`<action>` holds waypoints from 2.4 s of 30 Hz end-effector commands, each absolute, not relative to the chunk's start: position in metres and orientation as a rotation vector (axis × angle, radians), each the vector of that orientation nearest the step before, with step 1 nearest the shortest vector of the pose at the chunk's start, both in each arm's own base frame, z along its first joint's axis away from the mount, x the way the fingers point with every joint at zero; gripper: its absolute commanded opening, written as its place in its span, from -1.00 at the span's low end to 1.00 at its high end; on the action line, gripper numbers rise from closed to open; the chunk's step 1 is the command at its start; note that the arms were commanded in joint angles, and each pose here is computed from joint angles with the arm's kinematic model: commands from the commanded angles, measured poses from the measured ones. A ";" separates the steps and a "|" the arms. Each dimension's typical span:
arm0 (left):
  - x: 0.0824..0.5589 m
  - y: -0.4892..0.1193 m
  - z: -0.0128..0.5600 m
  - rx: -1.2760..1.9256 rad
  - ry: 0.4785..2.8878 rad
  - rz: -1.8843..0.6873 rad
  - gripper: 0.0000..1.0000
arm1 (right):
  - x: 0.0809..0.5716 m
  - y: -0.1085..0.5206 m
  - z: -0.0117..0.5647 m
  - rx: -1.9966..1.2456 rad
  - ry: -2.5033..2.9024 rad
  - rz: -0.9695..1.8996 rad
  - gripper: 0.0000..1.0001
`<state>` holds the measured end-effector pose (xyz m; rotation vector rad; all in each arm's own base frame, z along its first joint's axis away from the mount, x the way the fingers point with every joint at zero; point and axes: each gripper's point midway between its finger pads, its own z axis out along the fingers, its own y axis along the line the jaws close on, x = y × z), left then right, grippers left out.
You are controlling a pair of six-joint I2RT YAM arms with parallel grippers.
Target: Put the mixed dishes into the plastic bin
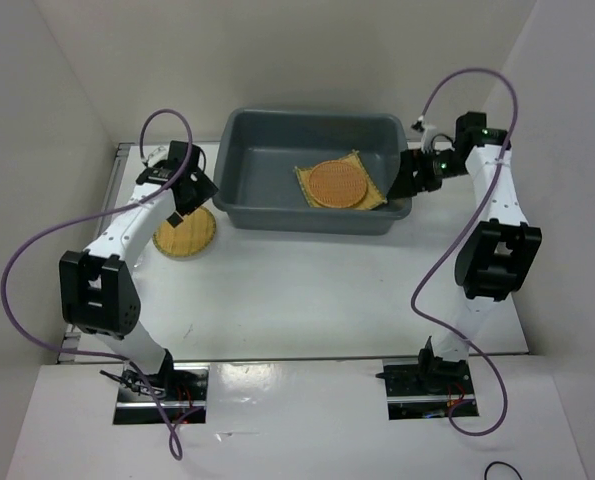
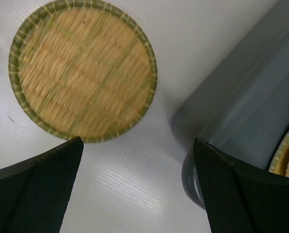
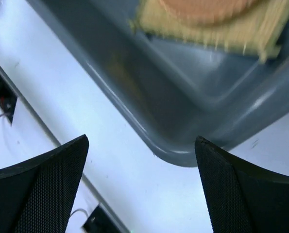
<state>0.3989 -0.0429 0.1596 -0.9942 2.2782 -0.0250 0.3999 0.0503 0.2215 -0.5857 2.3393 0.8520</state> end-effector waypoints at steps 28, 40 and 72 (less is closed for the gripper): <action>0.400 0.015 0.131 -0.841 2.390 0.067 1.00 | 0.469 -0.021 0.197 -0.323 2.306 0.565 -0.50; 0.436 0.057 0.095 -1.044 2.429 -0.072 1.00 | 0.367 0.008 0.200 -0.594 2.335 0.799 0.61; 0.448 0.076 0.030 -0.477 2.670 0.083 1.00 | 0.310 -0.066 0.158 -0.272 2.463 0.577 0.83</action>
